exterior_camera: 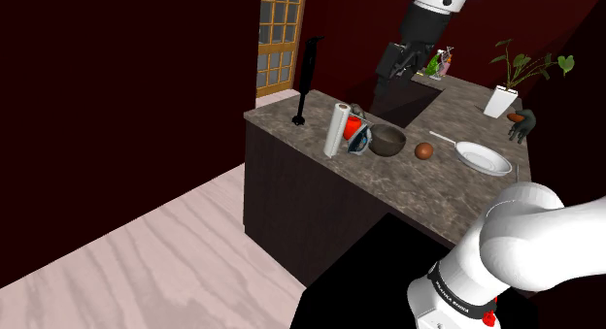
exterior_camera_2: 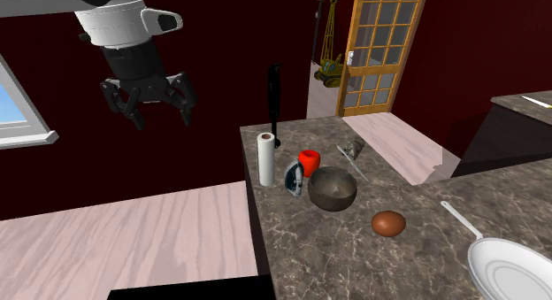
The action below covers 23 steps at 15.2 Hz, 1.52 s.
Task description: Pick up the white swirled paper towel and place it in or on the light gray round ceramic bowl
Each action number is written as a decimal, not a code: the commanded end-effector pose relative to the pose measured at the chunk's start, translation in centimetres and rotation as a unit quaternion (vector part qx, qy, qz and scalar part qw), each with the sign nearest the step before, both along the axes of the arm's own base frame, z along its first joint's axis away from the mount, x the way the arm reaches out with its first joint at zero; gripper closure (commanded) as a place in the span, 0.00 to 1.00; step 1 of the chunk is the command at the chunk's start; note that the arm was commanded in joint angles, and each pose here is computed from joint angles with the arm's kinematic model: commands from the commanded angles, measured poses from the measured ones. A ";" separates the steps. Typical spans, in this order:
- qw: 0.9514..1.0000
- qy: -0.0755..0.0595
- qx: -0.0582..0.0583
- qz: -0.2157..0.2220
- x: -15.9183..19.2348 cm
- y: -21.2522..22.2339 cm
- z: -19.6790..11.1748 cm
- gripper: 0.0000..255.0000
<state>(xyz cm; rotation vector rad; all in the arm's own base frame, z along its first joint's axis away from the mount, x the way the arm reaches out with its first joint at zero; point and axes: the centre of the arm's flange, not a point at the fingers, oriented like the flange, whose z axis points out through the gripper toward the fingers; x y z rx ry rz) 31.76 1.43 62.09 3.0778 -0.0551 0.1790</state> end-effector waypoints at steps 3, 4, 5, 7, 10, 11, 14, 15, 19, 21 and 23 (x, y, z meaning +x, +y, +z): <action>1.000 0.003 0.000 -0.004 1.9 -1.5 -1.3 0.00; 1.000 0.004 0.001 -0.006 2.8 -2.2 -1.9 0.00; 1.000 0.006 0.001 -0.008 3.7 -3.0 -2.5 0.00; 1.000 0.009 0.001 -0.013 5.6 -4.5 -3.8 0.00; 1.000 0.013 0.002 -0.019 8.3 -6.8 -5.8 0.00; 1.000 0.014 0.002 -0.021 9.2 -7.5 -6.4 0.00; 0.999 0.019 0.002 -0.027 11.8 -9.9 -8.4 0.00; 0.999 0.020 0.003 -0.030 12.7 -10.6 -9.1 0.00; 0.999 0.026 0.003 -0.038 16.1 -13.8 -11.8 0.00; 0.999 0.029 0.004 -0.042 17.8 -15.4 -13.1 0.00; 0.998 0.032 0.004 -0.046 19.5 -17.0 -14.5 0.00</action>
